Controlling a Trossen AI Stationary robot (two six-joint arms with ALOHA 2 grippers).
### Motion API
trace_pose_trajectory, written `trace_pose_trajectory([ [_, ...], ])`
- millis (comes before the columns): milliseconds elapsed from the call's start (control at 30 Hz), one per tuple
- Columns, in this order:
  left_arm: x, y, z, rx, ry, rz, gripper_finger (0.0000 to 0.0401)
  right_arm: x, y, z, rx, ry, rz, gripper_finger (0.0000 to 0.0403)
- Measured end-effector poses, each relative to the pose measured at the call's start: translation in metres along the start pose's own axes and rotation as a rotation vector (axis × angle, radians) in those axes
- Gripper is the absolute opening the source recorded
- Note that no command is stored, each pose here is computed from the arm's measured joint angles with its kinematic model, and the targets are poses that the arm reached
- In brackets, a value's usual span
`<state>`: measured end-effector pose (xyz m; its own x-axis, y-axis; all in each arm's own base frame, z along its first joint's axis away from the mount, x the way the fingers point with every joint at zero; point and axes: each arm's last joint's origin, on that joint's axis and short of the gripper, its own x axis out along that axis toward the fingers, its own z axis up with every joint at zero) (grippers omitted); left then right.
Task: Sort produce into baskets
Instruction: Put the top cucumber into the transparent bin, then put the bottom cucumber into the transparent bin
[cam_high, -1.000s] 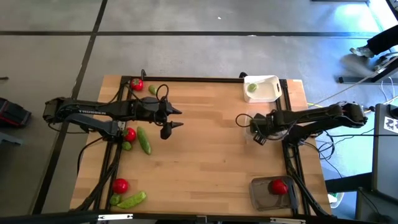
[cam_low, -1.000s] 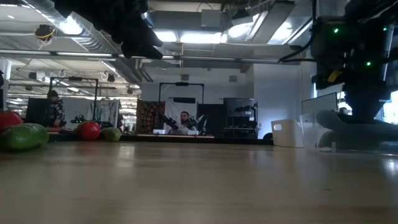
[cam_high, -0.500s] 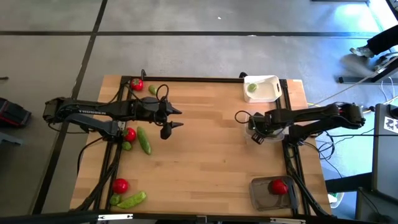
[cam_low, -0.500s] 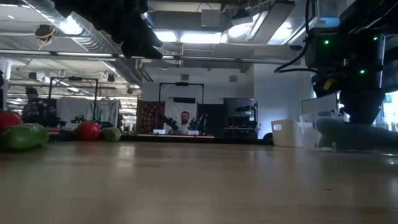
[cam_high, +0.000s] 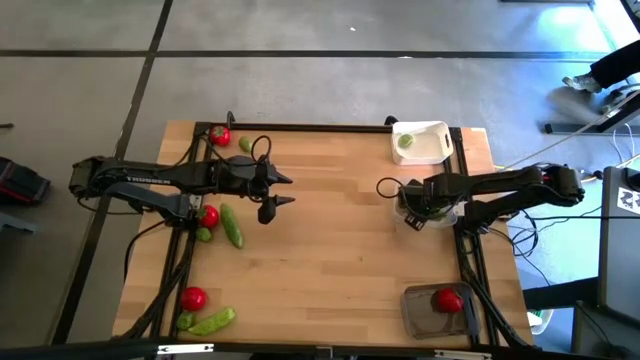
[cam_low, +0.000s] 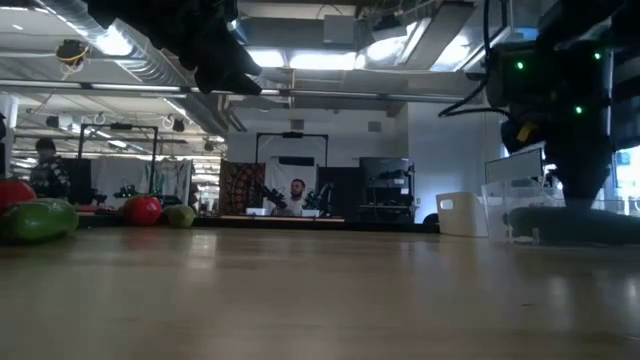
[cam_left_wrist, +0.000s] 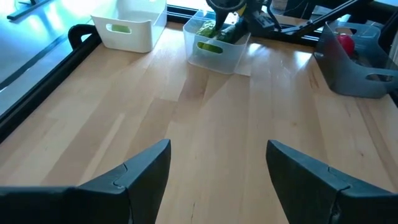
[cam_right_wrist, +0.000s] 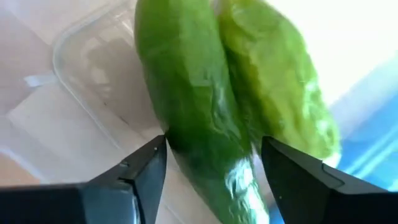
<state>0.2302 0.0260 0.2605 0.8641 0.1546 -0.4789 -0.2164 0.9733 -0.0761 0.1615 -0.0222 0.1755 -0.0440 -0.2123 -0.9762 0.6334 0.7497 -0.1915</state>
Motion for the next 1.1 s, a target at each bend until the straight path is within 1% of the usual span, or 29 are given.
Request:
trace_pose_trajectory([
  [233, 0.0, 0.0, -0.001, -0.011, 0.013, -0.001, 0.026, -0.045, -0.001, 0.016, 0.01, -0.033, 0.023, 0.0237],
  [367, 0.0, -0.003, -0.005, -0.001, 0.052, -0.009, 0.026, -0.07, 0.005, 0.025, 0.001, -0.131, 0.064, 0.0237],
  [500, -0.001, -0.01, -0.008, 0.049, 0.074, -0.035, 0.026, -0.091, 0.02, 0.027, -0.047, -0.265, 0.093, 0.0237],
  [733, -0.004, -0.029, -0.01, 0.168, 0.066, -0.111, 0.026, -0.109, 0.053, 0.022, -0.151, -0.49, 0.203, 0.0237],
  [800, -0.006, -0.034, -0.013, 0.206, 0.084, -0.132, 0.026, -0.114, 0.061, 0.019, -0.185, -0.549, 0.234, 0.0237],
  [900, -0.007, -0.038, -0.017, 0.222, 0.11, -0.15, 0.026, -0.121, 0.072, 0.015, -0.238, -0.63, 0.273, 0.0237],
  [967, -0.007, -0.041, -0.018, 0.238, 0.115, -0.159, 0.026, -0.124, 0.078, 0.013, -0.267, -0.667, 0.294, 0.0237],
  [1100, -0.013, -0.05, -0.017, 0.318, 0.145, -0.195, 0.026, -0.128, 0.084, 0.008, -0.299, -0.698, 0.323, 0.0237],
])
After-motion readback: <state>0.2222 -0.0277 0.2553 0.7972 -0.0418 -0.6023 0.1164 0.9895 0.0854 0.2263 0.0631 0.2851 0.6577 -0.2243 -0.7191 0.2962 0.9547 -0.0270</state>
